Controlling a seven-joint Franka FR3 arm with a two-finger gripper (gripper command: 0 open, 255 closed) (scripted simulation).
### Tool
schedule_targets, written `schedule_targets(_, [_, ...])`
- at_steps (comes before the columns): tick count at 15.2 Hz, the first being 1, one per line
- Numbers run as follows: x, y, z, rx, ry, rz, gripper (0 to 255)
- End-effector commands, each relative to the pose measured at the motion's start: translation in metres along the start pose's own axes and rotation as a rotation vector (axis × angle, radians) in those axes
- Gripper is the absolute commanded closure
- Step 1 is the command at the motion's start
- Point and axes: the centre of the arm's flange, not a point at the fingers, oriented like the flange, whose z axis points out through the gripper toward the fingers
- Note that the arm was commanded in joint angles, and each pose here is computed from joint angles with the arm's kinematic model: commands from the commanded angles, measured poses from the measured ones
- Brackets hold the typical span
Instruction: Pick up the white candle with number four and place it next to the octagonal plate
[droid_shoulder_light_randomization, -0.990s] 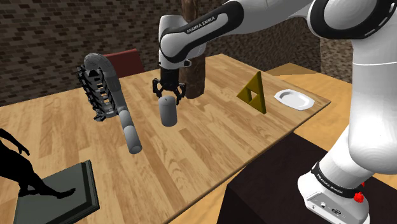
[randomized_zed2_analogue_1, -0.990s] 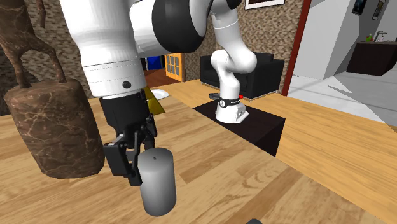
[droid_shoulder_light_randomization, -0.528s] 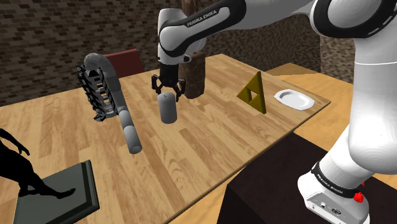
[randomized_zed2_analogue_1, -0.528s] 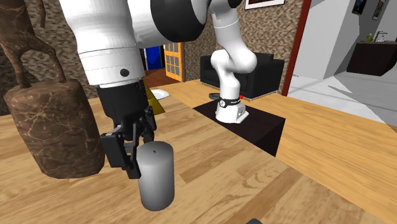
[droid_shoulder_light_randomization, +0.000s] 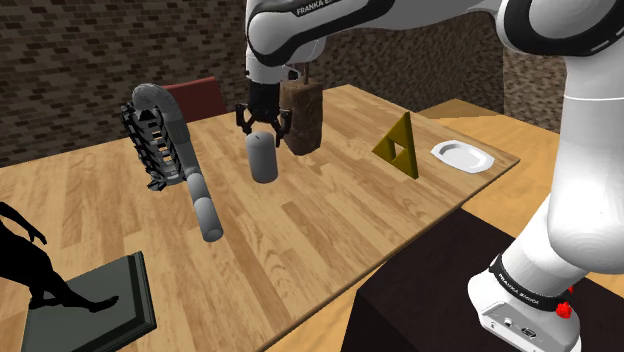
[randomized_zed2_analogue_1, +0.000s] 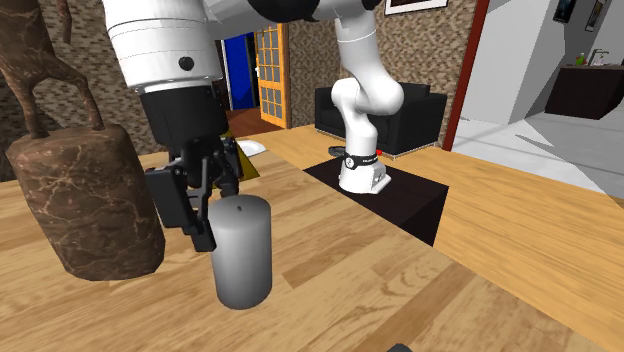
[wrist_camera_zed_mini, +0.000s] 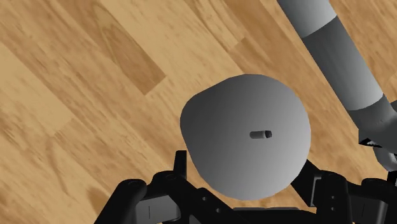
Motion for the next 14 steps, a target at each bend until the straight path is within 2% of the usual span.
schedule_targets(1, [-0.002, -0.002, -0.011, 0.000, 0.000, 0.000, 255])
schedule_targets(14, [-0.012, -0.008, -0.079, 0.000, 0.000, 0.000, 255])
